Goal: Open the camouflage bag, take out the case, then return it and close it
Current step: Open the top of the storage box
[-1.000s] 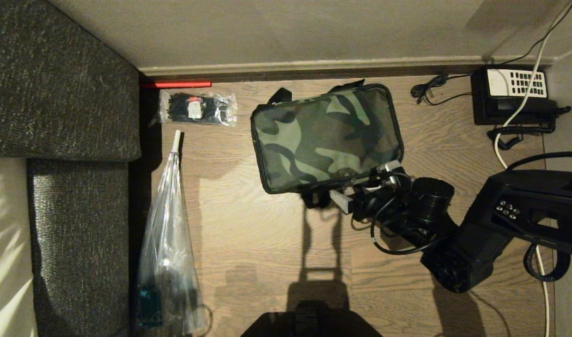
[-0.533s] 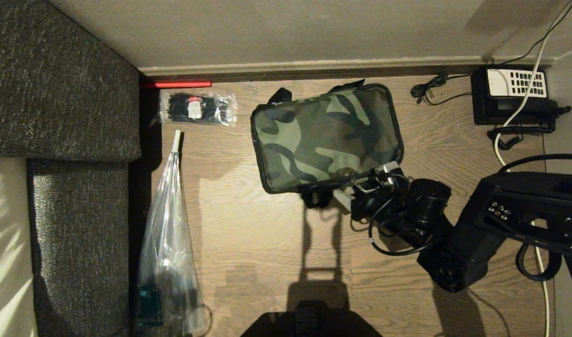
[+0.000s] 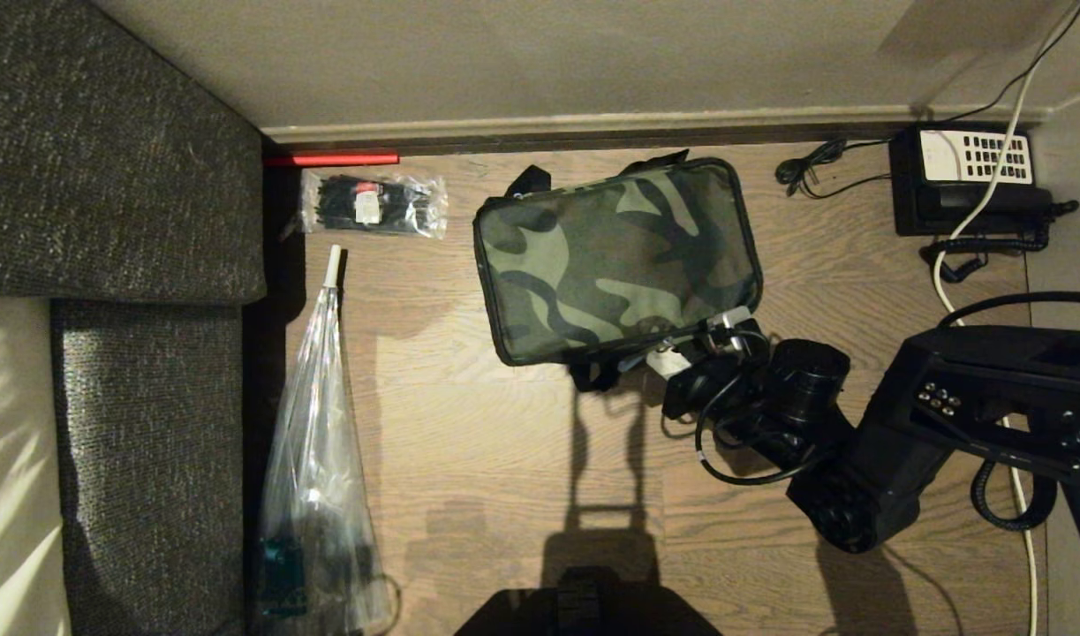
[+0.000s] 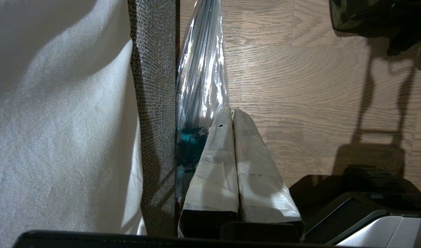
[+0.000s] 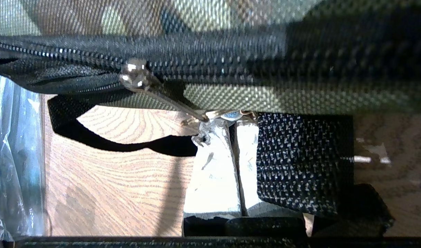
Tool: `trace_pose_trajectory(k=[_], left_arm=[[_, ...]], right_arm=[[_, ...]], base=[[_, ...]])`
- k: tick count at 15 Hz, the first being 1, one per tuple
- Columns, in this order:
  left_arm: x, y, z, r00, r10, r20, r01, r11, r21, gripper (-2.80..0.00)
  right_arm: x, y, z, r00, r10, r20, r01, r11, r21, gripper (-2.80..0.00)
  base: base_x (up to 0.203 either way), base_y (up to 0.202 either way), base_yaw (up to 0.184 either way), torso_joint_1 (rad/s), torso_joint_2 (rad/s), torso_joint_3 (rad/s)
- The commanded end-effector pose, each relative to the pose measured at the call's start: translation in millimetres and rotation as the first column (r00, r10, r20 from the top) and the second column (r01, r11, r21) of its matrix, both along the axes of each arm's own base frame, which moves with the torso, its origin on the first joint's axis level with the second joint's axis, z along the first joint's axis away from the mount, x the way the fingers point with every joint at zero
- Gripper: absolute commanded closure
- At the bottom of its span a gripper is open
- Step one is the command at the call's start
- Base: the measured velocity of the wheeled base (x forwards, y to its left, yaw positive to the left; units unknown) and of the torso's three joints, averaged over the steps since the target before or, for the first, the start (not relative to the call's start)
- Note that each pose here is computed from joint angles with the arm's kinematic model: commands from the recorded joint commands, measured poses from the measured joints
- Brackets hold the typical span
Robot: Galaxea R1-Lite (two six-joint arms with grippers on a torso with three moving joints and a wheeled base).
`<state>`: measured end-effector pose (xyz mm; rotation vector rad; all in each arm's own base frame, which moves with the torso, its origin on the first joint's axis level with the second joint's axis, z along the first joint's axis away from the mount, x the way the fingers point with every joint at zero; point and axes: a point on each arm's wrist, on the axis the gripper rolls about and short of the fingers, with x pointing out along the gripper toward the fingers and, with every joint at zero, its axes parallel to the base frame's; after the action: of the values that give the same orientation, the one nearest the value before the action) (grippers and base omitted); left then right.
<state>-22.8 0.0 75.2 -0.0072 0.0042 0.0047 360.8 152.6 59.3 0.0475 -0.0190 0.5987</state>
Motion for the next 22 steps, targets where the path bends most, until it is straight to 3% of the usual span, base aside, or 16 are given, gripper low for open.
trace_pose_trajectory(k=[1,5,8,12,22], left_arm=[[-0.1,0.0,0.1,1.0,0.0,0.001,0.0,1.0,0.0,0.0],[0.0,0.0,0.0,1.0,0.001,0.0,-0.001,1.0,0.0,0.0],[0.0,0.0,-0.2,1.0,0.001,0.0,-0.001,1.0,0.0,0.0],[-0.1,0.0,0.2,1.0,0.001,0.001,-0.001,1.0,0.0,0.0],[0.0,0.0,-0.1,1.0,0.001,0.0,-0.001,1.0,0.0,0.0]], right_arm=[[-3.5,-1.4,4.8,1.0,0.001,0.008,-0.001,1.0,0.006,0.0],[-22.8,-8.9,13.4,1.0,0.017,-0.024,-0.017,1.0,-0.005,0.0],[-40.3,-14.7,26.0,0.995,0.078,-0.058,-0.079,0.997,-0.013,0.0],[-64.6,-23.5,34.8,0.974,0.117,-0.193,-0.127,0.991,-0.042,0.0],[-67.3,-48.2,47.6,0.968,0.116,-0.222,-0.126,0.992,-0.032,0.0]], base=[[0.0,0.0,0.0,0.0,0.0,0.0],[0.0,0.0,0.0,0.0,0.0,0.0],[0.0,0.0,0.0,0.0,0.0,0.0],[0.0,0.0,0.0,0.0,0.0,0.0],[0.0,0.0,0.0,0.0,0.0,0.0]])
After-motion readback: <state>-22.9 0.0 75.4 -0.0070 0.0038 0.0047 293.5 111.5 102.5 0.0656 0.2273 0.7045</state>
